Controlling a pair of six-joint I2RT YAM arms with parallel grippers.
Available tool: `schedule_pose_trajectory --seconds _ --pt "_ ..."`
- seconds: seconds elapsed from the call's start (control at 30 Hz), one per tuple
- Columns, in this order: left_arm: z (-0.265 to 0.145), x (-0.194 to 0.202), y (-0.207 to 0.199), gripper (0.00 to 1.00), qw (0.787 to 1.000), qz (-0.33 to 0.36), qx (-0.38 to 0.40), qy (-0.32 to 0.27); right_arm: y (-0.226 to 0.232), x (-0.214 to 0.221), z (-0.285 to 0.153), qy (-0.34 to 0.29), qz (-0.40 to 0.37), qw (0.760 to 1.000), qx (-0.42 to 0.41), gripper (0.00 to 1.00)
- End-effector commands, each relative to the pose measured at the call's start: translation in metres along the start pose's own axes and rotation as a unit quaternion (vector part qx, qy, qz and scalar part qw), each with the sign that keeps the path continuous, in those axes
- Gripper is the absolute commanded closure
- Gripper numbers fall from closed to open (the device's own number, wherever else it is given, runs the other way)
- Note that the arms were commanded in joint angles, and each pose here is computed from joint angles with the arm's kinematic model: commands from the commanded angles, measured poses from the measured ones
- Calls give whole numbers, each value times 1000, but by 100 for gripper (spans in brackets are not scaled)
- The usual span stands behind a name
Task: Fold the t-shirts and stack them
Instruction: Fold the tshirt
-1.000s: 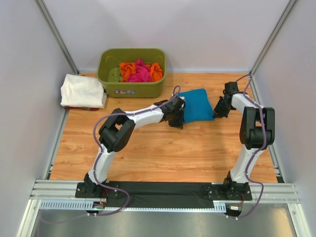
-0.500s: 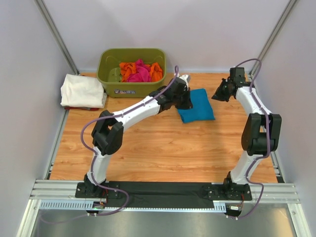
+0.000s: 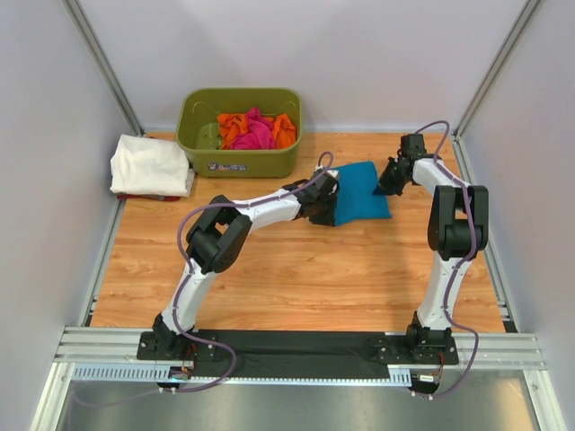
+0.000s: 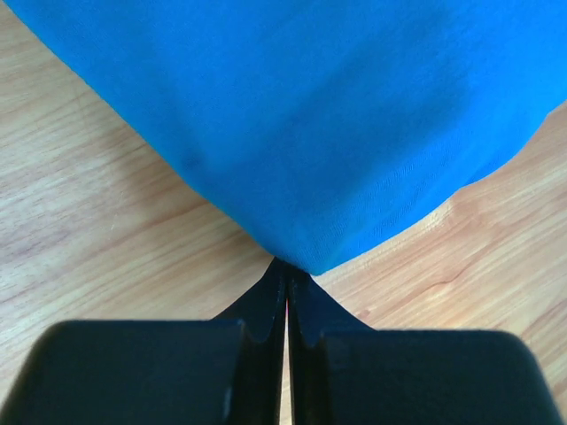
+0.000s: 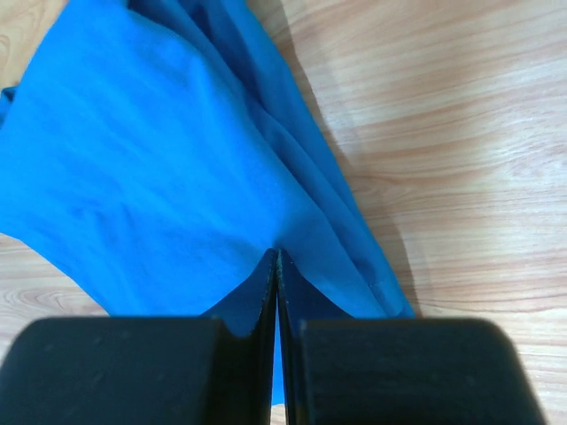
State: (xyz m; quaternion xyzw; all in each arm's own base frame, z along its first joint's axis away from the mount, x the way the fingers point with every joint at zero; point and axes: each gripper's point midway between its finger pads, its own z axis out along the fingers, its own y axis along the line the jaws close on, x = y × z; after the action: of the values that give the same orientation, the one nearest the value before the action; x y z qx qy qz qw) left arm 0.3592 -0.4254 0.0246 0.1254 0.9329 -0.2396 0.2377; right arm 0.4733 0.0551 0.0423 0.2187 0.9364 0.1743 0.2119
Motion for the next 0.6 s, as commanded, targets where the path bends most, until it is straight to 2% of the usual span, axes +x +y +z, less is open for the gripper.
schedule_pose_trajectory --seconds 0.0,0.17,0.3,0.37,0.4,0.43,0.5,0.53,0.57 --pt "0 12 12 100 999 17 -21 18 7 -19 -7 -33 -17 999 -3 100" --pt "-23 12 9 100 999 35 -16 27 -7 -7 -12 -21 -27 999 27 100" --pt "-73 -12 -2 100 999 32 -2 -1 3 -19 -41 -46 -40 998 25 100" --pt "-91 -19 -3 92 1000 21 1 -13 13 -32 -63 -69 -43 996 20 97" --pt "-107 -32 -8 86 999 16 12 -36 24 -47 -75 -91 -49 995 9 93" --pt "-114 -38 -11 72 999 11 17 -46 31 -55 -87 -102 -51 993 5 90" --pt "-126 -54 -17 53 997 4 27 -70 42 -71 -103 -122 -54 991 -4 77" --pt "-131 -66 -23 35 996 -5 34 -86 53 -86 -116 -138 -54 989 -14 68" --pt "-129 -72 -22 28 995 -13 29 -93 54 -93 -123 -143 -50 988 -18 52"
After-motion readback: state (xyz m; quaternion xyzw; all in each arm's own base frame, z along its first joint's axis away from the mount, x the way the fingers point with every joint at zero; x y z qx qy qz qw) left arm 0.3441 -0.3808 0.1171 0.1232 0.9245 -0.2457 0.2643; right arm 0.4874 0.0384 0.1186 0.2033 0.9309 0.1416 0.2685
